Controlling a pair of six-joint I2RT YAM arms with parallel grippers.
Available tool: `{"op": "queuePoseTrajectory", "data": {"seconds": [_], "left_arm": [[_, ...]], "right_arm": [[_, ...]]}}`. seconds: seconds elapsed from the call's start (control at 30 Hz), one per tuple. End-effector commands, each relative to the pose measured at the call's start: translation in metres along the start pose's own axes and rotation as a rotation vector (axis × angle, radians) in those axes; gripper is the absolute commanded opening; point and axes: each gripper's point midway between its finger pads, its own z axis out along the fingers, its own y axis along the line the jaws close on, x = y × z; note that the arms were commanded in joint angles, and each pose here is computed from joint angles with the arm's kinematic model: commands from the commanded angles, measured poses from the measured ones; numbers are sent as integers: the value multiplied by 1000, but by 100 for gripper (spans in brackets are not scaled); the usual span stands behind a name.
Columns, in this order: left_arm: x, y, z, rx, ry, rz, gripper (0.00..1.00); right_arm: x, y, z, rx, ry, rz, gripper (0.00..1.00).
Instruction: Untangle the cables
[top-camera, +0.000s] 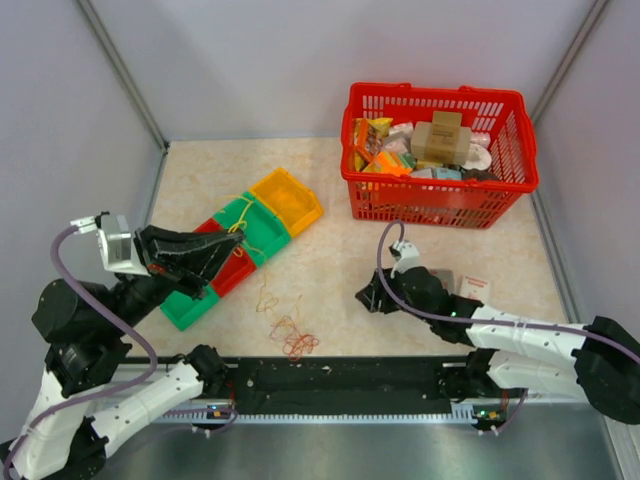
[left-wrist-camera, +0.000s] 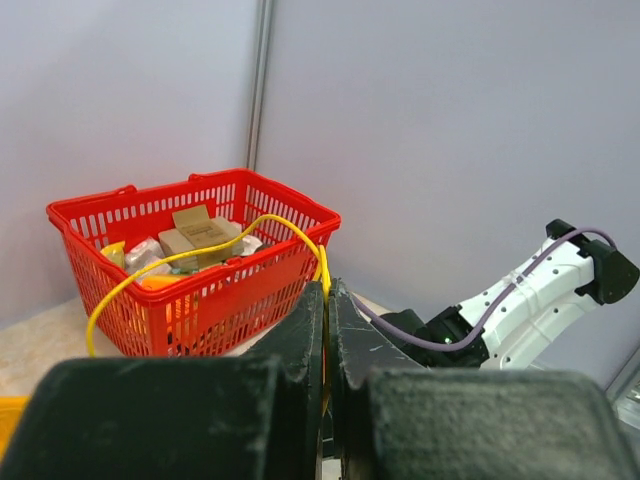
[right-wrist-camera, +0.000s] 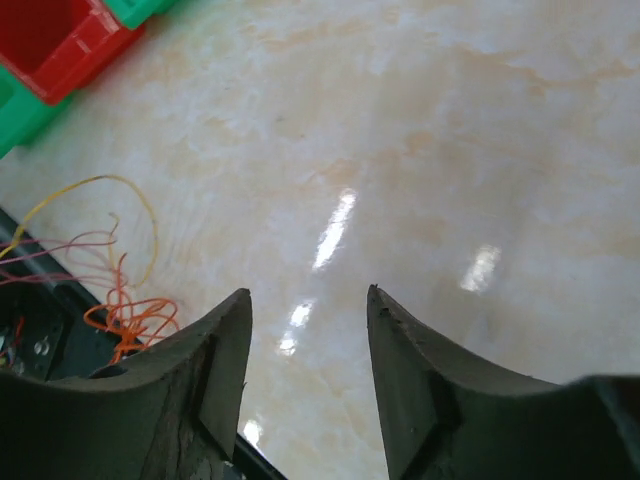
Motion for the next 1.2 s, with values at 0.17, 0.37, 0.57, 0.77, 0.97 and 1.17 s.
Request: {"op": "queuePoseTrajectory", "data": {"seconds": [0.17, 0.37, 0.57, 0.77, 0.97, 1.17], "left_arm": [[10, 7, 30, -7, 20, -51, 0], [23, 8, 38, -4, 51, -90, 0], [27, 8, 38, -1, 62, -101, 0], [30, 8, 39, 0, 68, -105, 0], [31, 7, 39, 6, 70, -109, 0], [29, 7, 39, 2, 66, -110, 0]], "right_arm": [[-26, 132, -21, -413, 10, -385, 66], [-46, 184, -18, -547, -66, -337, 71], [-52, 186, 11, -418, -24, -273, 63], [-28, 209, 13, -608, 22, -356, 47], [-33, 220, 12, -663, -20, -336, 46], [-27, 227, 26, -668, -2, -356, 45]]}}
